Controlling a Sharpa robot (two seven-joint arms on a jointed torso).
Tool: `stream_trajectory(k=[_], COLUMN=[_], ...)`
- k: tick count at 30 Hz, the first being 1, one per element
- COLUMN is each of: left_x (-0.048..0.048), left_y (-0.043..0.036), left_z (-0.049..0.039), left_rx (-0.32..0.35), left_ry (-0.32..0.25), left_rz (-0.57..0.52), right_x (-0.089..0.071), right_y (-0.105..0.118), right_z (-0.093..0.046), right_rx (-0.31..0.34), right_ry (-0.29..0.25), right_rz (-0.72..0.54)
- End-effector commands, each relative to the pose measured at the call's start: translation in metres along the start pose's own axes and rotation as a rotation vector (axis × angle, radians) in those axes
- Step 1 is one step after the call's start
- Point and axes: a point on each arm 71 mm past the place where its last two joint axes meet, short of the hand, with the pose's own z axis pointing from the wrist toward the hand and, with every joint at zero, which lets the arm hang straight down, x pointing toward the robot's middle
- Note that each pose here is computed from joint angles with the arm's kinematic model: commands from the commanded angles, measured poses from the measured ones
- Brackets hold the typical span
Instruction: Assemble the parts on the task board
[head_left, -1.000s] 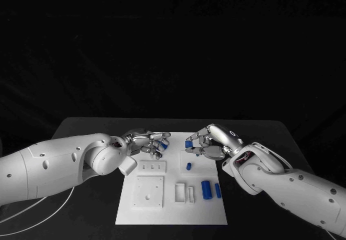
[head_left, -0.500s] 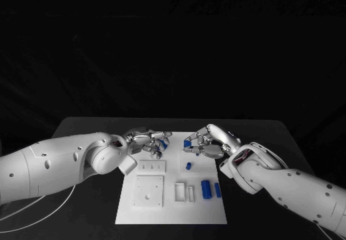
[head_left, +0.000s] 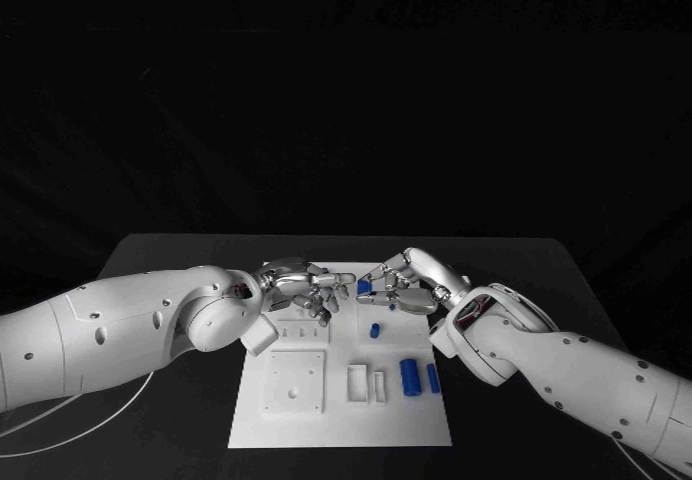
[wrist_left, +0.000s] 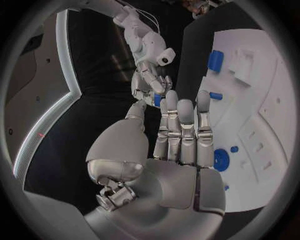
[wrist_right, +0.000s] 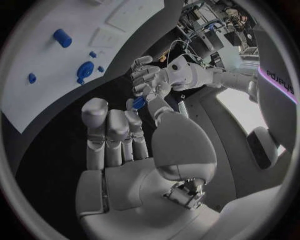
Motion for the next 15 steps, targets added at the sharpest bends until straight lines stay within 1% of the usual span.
stream_trajectory(k=[1,15], left_x=[0.0054,0.0099], left_y=[-0.0026,-0.0041], left_z=[0.0016,0.0052], left_rx=[0.017,0.012], left_ry=[0.04,0.047], left_rz=[0.04,0.046], right_x=[0.003,0.0071], right_y=[0.0014,0.0066], right_z=[0.0005,0.0022], right_rx=[-0.001,-0.01], right_ry=[0.027,0.049], right_rz=[0.039,0.057])
